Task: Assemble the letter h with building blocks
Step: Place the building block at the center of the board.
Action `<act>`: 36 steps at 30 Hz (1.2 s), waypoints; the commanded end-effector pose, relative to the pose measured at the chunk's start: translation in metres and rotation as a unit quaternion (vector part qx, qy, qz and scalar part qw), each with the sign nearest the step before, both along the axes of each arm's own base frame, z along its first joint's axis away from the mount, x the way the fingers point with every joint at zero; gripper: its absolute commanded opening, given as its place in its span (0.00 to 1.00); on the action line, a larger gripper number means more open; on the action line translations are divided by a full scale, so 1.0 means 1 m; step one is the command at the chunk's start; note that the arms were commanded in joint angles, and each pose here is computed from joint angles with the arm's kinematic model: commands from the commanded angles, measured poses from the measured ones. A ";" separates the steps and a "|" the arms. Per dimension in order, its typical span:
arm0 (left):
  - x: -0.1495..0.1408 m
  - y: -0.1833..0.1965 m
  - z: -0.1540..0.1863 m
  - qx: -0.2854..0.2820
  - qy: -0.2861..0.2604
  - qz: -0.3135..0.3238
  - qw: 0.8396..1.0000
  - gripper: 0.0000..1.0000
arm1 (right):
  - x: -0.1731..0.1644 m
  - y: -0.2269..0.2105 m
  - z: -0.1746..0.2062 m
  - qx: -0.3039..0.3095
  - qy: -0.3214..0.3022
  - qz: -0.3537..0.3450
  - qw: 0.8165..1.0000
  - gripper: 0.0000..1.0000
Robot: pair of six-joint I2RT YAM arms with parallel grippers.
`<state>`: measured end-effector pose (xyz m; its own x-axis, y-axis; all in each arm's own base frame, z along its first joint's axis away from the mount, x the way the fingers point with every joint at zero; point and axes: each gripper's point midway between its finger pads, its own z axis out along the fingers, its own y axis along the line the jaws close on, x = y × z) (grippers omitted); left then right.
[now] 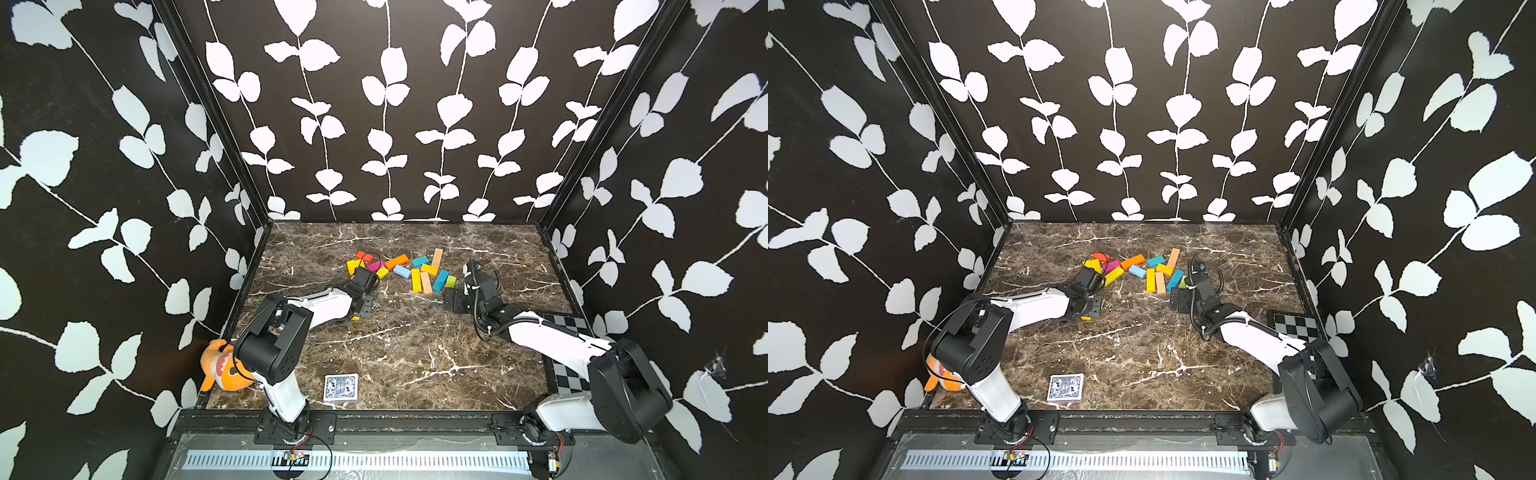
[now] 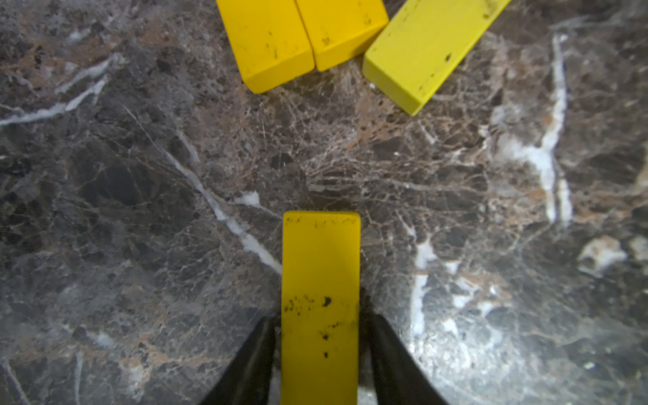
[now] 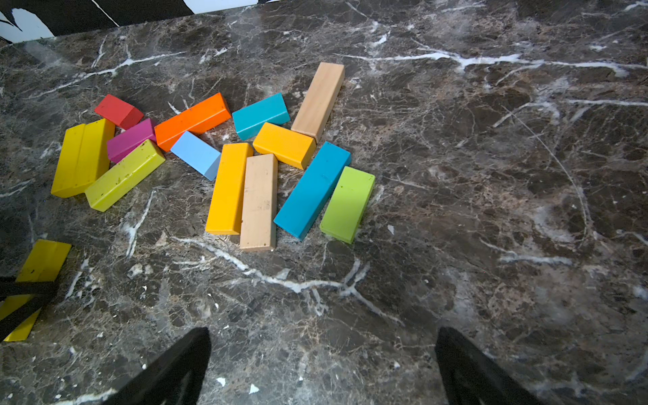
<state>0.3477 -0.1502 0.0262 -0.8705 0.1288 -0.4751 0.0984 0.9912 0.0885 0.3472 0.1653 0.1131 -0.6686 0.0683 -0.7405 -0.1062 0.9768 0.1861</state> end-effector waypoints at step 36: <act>0.156 -0.021 0.079 -0.050 -0.044 -0.044 0.997 0.95 | 0.002 -0.009 -0.004 -0.001 0.004 -0.030 1.000 0.99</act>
